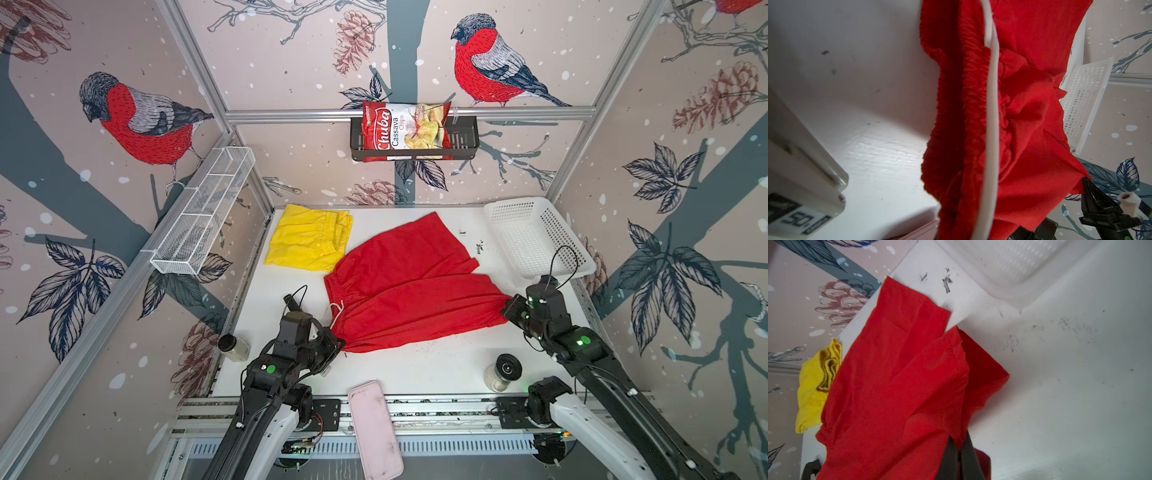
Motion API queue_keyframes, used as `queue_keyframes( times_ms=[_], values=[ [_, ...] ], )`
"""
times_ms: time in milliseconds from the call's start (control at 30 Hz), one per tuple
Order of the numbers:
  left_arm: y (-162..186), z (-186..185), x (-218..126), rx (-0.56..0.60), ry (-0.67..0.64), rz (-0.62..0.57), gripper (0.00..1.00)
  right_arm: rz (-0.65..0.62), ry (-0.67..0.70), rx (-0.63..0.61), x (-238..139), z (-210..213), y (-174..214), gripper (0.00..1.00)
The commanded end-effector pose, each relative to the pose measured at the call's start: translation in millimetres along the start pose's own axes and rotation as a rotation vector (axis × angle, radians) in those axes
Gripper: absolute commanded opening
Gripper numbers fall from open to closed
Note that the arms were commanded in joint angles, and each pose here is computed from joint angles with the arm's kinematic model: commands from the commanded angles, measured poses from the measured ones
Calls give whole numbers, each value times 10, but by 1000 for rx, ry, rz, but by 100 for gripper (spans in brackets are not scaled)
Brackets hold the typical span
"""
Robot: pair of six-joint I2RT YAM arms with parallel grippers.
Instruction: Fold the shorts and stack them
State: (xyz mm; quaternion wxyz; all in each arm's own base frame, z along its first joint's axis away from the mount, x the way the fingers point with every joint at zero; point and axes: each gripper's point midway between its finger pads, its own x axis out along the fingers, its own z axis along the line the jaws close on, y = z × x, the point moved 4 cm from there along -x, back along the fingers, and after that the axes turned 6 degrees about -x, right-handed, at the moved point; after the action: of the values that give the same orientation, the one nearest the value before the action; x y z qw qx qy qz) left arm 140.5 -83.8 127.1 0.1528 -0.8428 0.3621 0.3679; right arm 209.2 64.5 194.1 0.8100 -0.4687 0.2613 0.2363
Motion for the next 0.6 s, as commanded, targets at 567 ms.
queue_keyframes(
  times_ms=[567],
  values=[
    [-1035, -788, 328, 26, -50, -97, 0, -126, 122, -200, 1312, 976, -1551, 0]
  ],
)
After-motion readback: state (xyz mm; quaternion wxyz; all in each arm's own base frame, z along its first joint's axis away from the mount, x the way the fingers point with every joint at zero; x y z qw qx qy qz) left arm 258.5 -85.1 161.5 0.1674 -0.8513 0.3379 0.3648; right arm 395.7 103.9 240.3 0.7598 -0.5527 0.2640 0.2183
